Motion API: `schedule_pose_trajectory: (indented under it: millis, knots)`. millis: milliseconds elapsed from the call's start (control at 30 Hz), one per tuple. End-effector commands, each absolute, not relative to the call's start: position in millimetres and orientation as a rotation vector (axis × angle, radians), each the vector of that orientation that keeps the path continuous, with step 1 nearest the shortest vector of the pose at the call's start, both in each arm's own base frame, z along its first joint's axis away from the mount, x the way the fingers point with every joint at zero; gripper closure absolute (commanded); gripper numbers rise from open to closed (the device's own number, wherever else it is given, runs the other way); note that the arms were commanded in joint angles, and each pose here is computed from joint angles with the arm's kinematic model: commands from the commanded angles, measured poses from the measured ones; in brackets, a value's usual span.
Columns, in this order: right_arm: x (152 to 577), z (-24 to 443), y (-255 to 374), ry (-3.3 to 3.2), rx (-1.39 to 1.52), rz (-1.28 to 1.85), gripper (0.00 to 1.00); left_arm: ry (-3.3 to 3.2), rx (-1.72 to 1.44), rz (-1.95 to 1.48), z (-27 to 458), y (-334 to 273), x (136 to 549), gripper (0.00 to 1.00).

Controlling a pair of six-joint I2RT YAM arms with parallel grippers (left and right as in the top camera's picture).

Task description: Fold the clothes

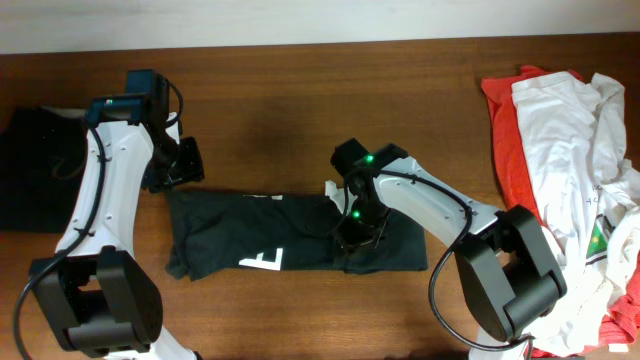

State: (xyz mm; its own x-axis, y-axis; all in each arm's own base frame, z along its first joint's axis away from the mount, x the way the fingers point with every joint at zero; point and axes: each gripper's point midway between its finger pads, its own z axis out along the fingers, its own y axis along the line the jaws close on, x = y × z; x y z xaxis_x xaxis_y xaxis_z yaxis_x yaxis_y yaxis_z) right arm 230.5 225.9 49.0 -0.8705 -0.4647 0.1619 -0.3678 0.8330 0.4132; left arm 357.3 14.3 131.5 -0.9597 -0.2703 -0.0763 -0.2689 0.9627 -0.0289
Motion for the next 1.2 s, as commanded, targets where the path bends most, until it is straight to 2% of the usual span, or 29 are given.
schedule_pose_trajectory:
  millis: [0, 33, 167, 333, 500, 700, 900, 1167]
  knots:
    - [235.9, 53.4, 220.1, -2.777, 0.619, -0.548, 0.67, 3.055, -0.422, -0.025, 128.1, 13.7, 352.8, 0.51]
    - [243.5, 56.1, 210.7, -2.813, 0.567, -0.491, 0.67, 3.057, -0.422, -0.025, 128.0, 13.7, 352.3, 0.45]
    - [278.1, 85.4, 169.2, -2.985, 0.375, -0.278, 0.65, 3.069, -0.414, -0.023, 127.9, 13.6, 349.5, 0.35]
    - [299.8, 122.5, 103.6, -3.121, 0.041, -0.154, 0.59, 3.157, -0.196, -0.016, 126.9, 15.8, 332.9, 0.28]
    - [294.4, 126.4, 57.5, -3.07, -0.182, -0.137, 0.59, 3.26, -0.045, -0.045, 102.3, 30.9, 306.3, 0.28]
    - [297.8, 126.0, 48.5, -3.078, -0.207, -0.13, 0.57, 3.277, 0.225, -0.126, 48.6, 23.9, 286.9, 0.29]
    - [297.9, 126.0, 48.4, -3.08, -0.193, -0.13, 0.57, 3.209, 0.302, -0.037, 21.6, 32.3, 294.3, 0.29]
    - [297.9, 125.9, 48.4, -3.082, -0.166, -0.13, 0.56, 3.182, 0.302, 0.014, 18.3, 37.3, 300.6, 0.28]
